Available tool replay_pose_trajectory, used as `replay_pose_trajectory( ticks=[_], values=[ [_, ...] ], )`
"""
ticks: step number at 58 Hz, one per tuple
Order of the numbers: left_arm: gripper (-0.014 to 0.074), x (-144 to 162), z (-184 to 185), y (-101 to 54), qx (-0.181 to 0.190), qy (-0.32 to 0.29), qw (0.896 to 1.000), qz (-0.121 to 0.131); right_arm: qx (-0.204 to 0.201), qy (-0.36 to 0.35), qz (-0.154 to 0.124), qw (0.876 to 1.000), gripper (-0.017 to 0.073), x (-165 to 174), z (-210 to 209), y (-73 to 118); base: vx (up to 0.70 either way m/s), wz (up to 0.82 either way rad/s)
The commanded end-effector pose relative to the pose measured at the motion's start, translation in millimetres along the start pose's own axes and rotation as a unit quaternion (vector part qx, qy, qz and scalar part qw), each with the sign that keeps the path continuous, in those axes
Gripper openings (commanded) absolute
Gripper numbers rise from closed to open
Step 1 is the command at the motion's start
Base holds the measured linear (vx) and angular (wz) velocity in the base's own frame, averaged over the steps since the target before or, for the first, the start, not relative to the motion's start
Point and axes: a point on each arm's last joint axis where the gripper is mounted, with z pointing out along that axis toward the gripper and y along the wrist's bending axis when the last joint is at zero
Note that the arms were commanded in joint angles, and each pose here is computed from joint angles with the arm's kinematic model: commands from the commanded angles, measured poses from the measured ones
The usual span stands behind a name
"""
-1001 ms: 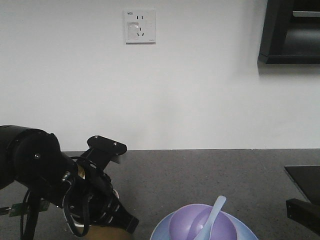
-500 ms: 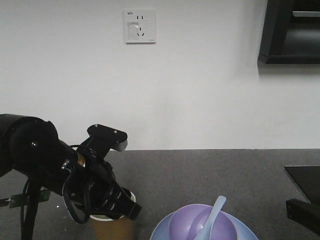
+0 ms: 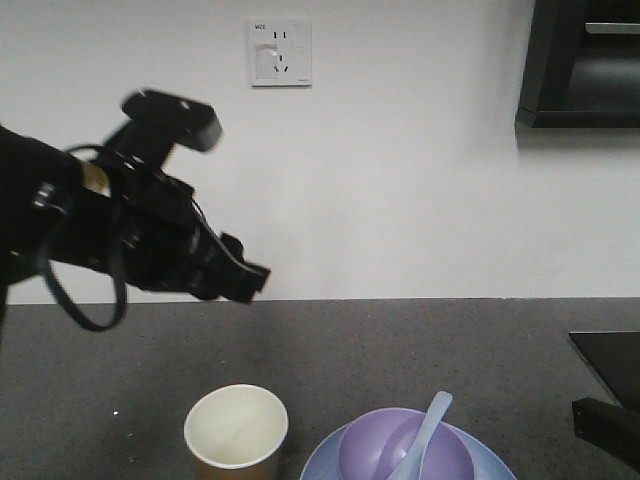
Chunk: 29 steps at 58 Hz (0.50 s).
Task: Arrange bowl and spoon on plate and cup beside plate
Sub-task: 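Release the cup on the counter and lift the left gripper away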
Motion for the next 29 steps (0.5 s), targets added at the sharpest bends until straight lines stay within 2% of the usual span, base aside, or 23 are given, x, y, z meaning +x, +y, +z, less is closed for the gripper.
replay_pose_trajectory(
  ticks=[1,4,9,10,17,21,29],
  values=[
    [0.0407,-18.1,-68.3,1.0,-0.055,-0.158,0.985,0.035,0.009,-0.049,-0.003,0.999,0.0469,-13.1,-5.6,-1.1,0.0,0.0],
    [0.0382,-10.2,-90.8,1.5,-0.08,-0.198,0.976,0.044,0.009,-0.049,-0.003,0.999,0.0469,-13.1,-5.6,-1.1,0.0,0.0],
    [0.0343,18.8,-106.9,0.5,-0.108,-0.232,0.966,0.049,0.009,-0.049,-0.003,0.999,0.0469,-13.1,-5.6,-1.1,0.0,0.0],
    [0.0335,27.1,-115.0,-0.2,-0.116,-0.246,0.961,0.052,0.009,-0.049,-0.003,0.999,0.0469,-13.1,-5.6,-1.1,0.0,0.0],
    [0.0299,69.7,-128.0,-5.6,-0.128,-0.304,0.943,0.047,0.008,-0.046,-0.002,0.999,0.0469,-12.7,-5.5,-0.8,0.0,0.0],
    [0.0278,89.2,-130.2,-8.9,-0.126,-0.324,0.937,0.046,0.008,-0.048,-0.002,0.999,0.0469,-13.0,-5.6,-0.9,0.0,0.0],
    [0.0226,115.3,-139.1,-12.1,-0.121,-0.322,0.939,0.023,0.008,-0.047,-0.002,0.999,0.0469,-12.9,-5.5,-0.8,0.0,0.0]
  ],
)
